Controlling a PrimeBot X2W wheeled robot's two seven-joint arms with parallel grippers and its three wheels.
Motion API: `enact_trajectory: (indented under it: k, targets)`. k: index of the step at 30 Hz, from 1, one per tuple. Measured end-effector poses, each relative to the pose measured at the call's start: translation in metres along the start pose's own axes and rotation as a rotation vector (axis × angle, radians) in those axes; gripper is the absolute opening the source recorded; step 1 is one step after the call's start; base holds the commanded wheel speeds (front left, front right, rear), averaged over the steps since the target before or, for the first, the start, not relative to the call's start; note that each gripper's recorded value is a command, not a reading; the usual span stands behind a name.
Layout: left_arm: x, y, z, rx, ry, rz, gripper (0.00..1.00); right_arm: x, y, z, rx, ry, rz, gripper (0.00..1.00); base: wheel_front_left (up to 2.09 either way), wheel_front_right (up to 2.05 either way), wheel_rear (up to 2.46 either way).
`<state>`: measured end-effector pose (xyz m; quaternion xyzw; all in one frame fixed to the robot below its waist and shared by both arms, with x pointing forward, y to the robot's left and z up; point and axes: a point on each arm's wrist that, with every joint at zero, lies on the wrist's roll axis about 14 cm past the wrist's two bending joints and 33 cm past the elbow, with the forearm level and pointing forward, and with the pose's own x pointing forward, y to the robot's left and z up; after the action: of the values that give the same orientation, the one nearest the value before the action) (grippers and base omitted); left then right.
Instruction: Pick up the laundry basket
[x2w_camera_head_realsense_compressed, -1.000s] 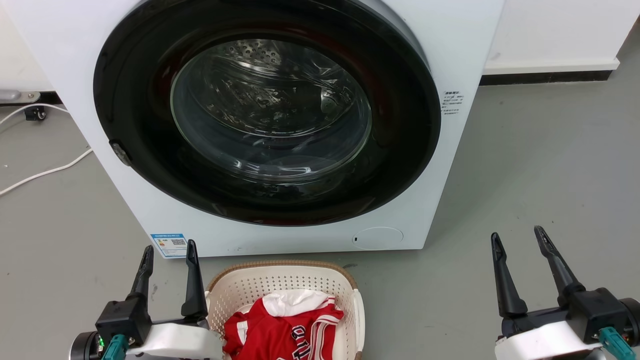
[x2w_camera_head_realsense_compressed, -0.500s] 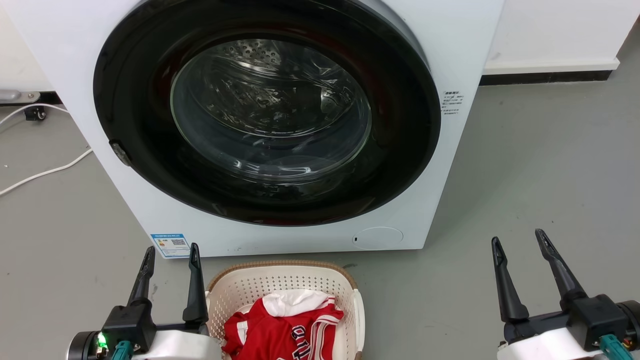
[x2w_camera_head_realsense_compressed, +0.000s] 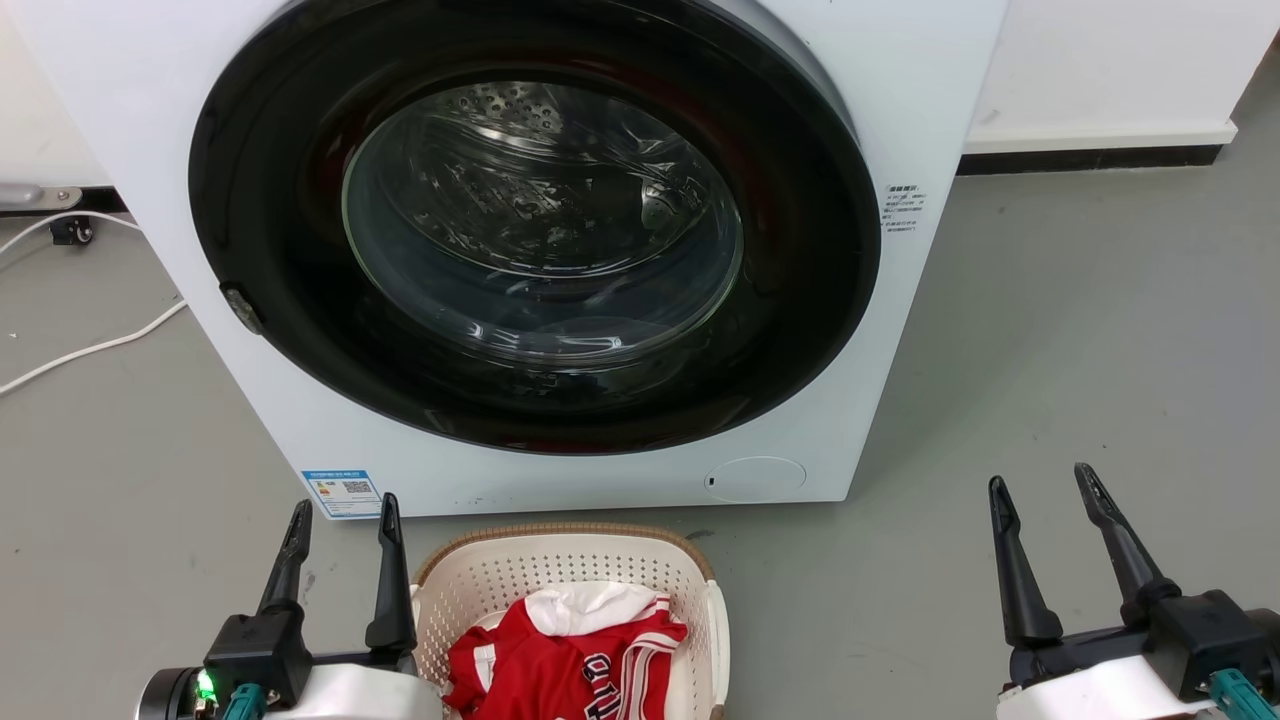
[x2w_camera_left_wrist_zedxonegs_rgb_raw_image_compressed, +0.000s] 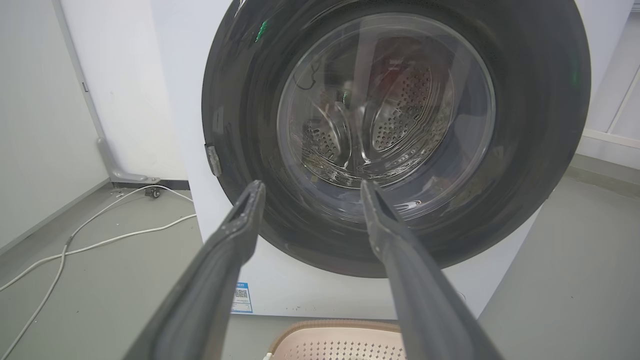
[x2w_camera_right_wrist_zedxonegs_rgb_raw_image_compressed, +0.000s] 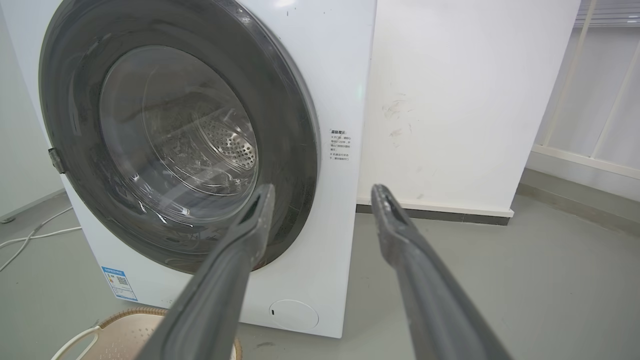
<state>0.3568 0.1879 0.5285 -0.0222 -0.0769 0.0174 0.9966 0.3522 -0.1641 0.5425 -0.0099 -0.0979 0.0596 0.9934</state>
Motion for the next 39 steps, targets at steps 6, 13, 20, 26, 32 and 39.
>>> enact_trajectory:
  k: [6, 13, 20, 26, 32, 39]
  targets:
    - [-0.001, 0.000, -0.001, 0.003, 0.002, -0.002, 1.00, 0.000, 0.001, -0.001, 0.008, 0.001, 0.002, 1.00, 0.00, 0.00, 0.00]
    - [-0.003, 0.009, -0.012, 0.014, 0.039, 0.029, 1.00, 0.002, 0.001, -0.005, 0.009, 0.012, 0.002, 1.00, 0.00, 0.00, 0.00]
    - [0.010, 0.020, -0.033, 0.048, 0.100, 0.026, 1.00, 0.012, 0.020, -0.026, 0.041, 0.071, 0.057, 1.00, 0.00, 0.00, 0.00]
    - [0.035, 0.034, -0.062, 0.073, 0.184, 0.016, 1.00, 0.028, 0.034, -0.067, 0.072, 0.184, 0.100, 1.00, 0.00, 0.00, 0.00]
    - [0.051, 0.043, -0.101, 0.088, 0.300, -0.003, 1.00, 0.039, 0.049, -0.106, 0.068, 0.289, 0.156, 1.00, 0.00, 0.00, 0.00]
    - [0.058, 0.053, -0.167, 0.110, 0.496, -0.023, 1.00, 0.049, 0.064, -0.167, 0.064, 0.450, 0.221, 1.00, 0.00, 0.00, 0.00]
